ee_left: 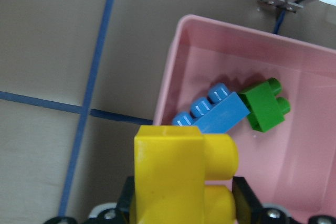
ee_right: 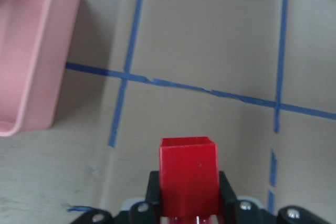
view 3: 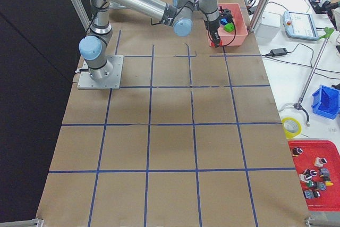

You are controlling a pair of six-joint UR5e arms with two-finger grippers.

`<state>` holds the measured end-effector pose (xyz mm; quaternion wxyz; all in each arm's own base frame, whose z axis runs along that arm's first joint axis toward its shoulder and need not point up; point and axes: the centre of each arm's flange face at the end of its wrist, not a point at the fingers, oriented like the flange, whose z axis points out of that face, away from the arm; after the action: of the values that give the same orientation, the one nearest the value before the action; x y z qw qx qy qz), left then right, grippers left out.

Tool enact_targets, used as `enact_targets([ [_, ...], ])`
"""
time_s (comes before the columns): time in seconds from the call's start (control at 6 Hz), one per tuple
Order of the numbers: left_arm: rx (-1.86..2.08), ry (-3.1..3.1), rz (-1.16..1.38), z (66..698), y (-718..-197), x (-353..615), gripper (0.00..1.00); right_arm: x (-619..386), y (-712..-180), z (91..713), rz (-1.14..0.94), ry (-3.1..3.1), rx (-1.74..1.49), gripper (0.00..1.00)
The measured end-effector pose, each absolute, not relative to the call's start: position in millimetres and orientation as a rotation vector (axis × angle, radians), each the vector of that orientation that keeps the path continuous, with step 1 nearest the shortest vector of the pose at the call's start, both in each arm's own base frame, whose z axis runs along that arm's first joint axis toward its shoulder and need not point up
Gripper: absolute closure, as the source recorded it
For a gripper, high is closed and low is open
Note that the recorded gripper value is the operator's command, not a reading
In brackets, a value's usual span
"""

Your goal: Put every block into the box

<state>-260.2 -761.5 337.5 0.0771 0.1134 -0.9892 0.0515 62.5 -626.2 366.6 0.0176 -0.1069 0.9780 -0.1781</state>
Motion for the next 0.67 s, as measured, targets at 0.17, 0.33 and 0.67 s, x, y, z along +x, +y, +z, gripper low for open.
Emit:
enact_targets([
  [0.17,0.34,-2.965,0.148,309.6,-763.8,-280.6,0.68,85.5,-634.5,362.4,-0.572,2.845,-0.372,0.97],
  [0.33,0.337,-2.968,0.139,291.8,-765.4,-289.6,0.03,109.8,-652.6,351.6,-0.564,2.726,-0.415,0.97],
  [0.67,0.319,-2.987,0.178,303.9,-764.0,-286.2,0.01,152.4,-695.8,324.6,-0.541,2.655,-0.492,0.9],
])
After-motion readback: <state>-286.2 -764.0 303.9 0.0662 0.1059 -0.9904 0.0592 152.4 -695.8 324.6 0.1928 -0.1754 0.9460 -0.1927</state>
